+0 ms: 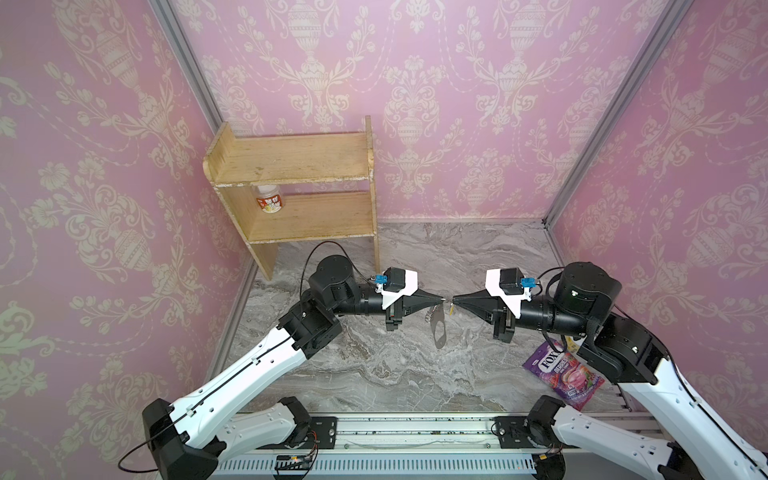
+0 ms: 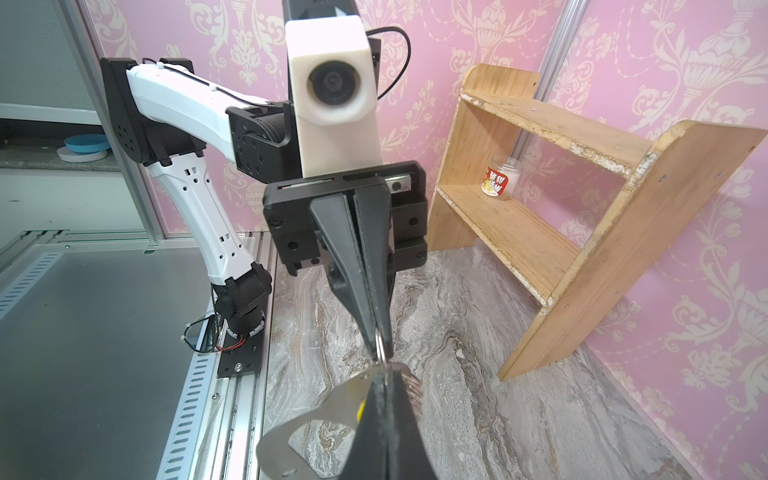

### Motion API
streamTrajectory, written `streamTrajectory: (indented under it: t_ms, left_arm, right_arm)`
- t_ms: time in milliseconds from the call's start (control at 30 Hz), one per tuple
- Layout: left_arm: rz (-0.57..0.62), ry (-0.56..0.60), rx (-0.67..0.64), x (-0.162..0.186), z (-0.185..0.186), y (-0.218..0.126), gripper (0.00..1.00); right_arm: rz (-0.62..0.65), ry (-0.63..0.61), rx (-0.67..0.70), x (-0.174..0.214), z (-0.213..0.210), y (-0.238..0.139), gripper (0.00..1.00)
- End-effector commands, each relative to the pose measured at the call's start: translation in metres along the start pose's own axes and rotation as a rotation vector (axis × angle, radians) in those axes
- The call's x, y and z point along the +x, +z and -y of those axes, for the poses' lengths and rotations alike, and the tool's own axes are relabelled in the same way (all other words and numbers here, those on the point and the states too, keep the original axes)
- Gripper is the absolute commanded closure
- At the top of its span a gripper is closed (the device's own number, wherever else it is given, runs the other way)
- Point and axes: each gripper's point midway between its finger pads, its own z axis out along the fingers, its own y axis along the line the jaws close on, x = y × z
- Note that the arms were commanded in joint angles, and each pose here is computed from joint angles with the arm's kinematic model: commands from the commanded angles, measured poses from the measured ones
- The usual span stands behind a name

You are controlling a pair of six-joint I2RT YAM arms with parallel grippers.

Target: Put the keys on the keyring

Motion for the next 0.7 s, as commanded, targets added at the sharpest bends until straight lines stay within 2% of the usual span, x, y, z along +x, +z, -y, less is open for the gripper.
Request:
streamTrajectory:
  t_ms: [0, 667]
  left_arm:
    - [0.019, 0.042, -0.008, -0.0109, 0.0040, -0.0031, 1.00]
    - [0.025, 0.054, 0.001, -0.0146, 0.0078, -0.0040, 1.00]
  right_arm:
    - [0.026, 0.005, -0.012, -0.0109, -0.0026, -0.0023, 1.00]
    - [0.004, 0.016, -0.008, -0.0065, 0.0007, 0.0022, 1.00]
